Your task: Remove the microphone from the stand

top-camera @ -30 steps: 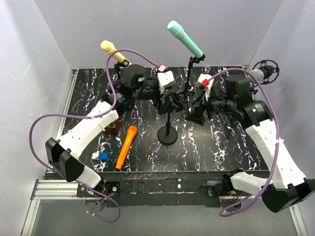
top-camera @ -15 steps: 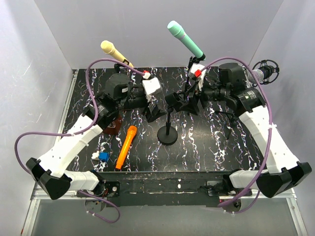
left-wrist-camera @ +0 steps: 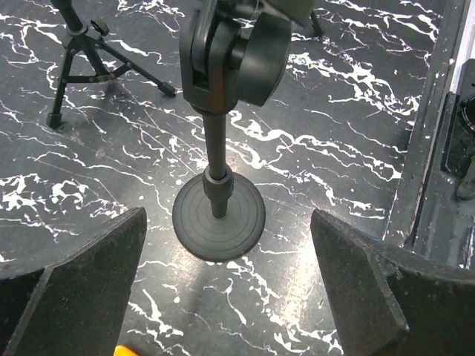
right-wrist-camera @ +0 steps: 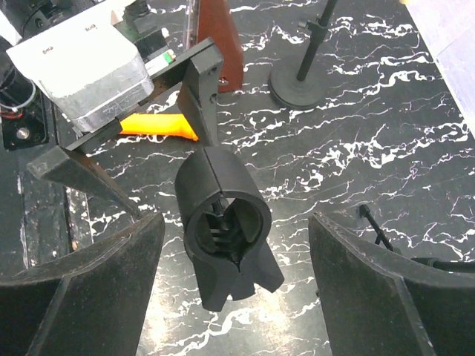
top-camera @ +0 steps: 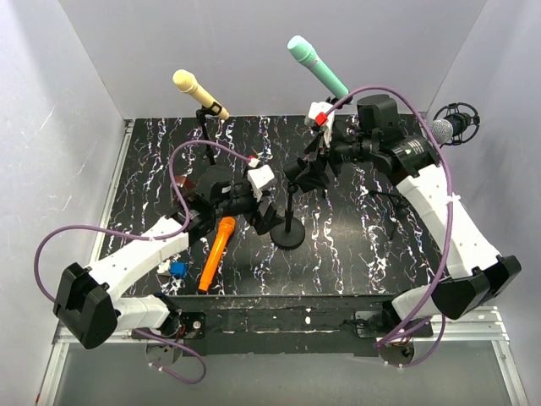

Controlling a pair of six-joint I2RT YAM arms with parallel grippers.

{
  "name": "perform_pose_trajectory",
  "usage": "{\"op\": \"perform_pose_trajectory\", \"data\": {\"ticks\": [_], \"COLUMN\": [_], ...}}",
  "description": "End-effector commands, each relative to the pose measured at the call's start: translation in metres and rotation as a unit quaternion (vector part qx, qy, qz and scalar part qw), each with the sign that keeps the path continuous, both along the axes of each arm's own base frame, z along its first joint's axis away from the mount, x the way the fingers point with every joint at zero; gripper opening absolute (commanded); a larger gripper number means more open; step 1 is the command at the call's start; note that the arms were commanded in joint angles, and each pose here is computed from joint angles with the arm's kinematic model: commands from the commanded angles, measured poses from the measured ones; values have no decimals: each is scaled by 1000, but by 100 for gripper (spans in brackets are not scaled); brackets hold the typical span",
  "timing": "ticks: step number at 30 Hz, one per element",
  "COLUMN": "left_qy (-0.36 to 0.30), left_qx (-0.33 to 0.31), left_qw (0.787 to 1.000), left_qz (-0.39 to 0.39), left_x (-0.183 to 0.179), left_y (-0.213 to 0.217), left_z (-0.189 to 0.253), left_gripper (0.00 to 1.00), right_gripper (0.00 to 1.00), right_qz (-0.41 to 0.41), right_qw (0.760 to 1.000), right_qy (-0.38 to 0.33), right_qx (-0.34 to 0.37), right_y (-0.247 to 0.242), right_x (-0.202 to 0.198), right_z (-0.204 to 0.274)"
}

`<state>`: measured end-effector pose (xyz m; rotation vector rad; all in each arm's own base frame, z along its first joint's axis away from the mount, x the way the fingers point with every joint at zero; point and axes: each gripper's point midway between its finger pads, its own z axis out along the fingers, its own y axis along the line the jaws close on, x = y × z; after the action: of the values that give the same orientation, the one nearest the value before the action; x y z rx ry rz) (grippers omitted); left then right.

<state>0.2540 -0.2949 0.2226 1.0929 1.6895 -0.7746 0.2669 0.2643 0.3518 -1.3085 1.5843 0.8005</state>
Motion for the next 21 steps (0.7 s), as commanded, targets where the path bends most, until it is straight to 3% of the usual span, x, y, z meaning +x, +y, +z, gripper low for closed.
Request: {"op": "perform_pose_trajectory", "data": {"ticks": [1, 11, 17, 21], "left_qy": [-34, -18, -21, -23], "left_qx": [-75, -100, -99, -99], "left_qw": [997, 994, 995, 994], "left_qz": [-2, -38, -22, -25], "left_x": [10, 13, 26, 31], "left_y": [-16, -36, -40, -45], "left_z": [16, -38, -65, -74], "left_gripper": [90, 79, 67, 58], "right_gripper": [85, 79, 61, 55], "right_qz": [12, 51, 56, 57], "right_qw": [1000, 996, 994, 993], "right_qy": [-8, 65, 89, 95], "right_qx": [-12, -26, -33, -35], "right_y": [2, 11, 12, 10], "right_x": [3, -5, -9, -13], "right_z": [3, -15, -19, -25]}}
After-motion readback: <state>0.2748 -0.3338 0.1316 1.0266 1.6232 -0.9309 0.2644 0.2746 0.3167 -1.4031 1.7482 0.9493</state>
